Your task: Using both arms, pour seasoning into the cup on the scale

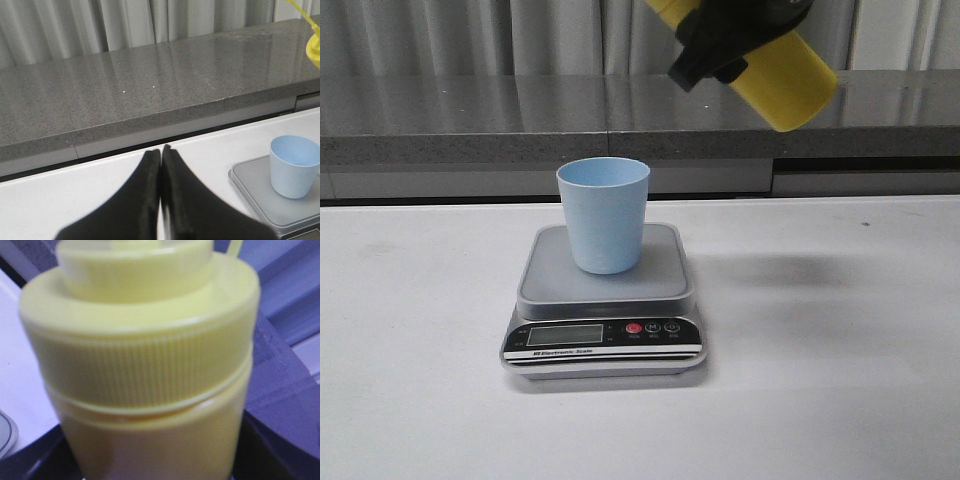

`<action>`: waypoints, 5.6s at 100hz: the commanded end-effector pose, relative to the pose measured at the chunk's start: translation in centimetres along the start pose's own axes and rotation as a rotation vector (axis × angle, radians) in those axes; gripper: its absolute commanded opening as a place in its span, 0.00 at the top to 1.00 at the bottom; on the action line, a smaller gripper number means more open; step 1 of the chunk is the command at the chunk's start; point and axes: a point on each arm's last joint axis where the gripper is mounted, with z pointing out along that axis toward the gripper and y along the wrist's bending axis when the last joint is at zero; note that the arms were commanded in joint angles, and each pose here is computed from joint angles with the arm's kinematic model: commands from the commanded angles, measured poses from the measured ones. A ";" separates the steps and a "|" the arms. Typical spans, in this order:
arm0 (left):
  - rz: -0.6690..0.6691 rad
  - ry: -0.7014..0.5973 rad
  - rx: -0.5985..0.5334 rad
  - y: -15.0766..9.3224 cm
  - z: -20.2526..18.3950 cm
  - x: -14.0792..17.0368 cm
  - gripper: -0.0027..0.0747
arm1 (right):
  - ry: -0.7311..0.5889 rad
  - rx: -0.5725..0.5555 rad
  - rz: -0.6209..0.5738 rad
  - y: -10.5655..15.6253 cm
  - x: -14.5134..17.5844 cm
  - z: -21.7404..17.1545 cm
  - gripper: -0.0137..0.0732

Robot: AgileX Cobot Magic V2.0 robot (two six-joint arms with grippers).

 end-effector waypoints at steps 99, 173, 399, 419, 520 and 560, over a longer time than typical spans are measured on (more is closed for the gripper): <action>-0.011 -0.102 -0.005 0.1 -0.2 -1.6 0.99 | -0.463 -0.151 0.594 -7.6 6.9 -4.7 0.90; -0.011 -0.102 -0.005 0.1 -0.2 -1.6 0.99 | -0.397 -0.184 0.697 -1.4 14.8 -0.5 0.90; -0.011 -0.102 -0.005 0.1 -0.2 -1.6 0.99 | -0.320 -0.214 0.735 1.3 18.2 -0.9 0.15; -0.011 -0.102 -0.005 0.1 -0.2 -1.6 0.99 | -0.324 -0.179 0.757 0.8 18.4 -2.9 0.15; -0.011 -0.102 -0.005 0.1 -0.2 -1.6 0.99 | -0.344 -0.018 0.752 -3.7 17.1 -19.5 0.15; -0.011 -0.102 -0.005 0.1 -0.2 -1.6 0.99 | -0.358 0.028 0.756 -4.4 17.3 -24.5 0.17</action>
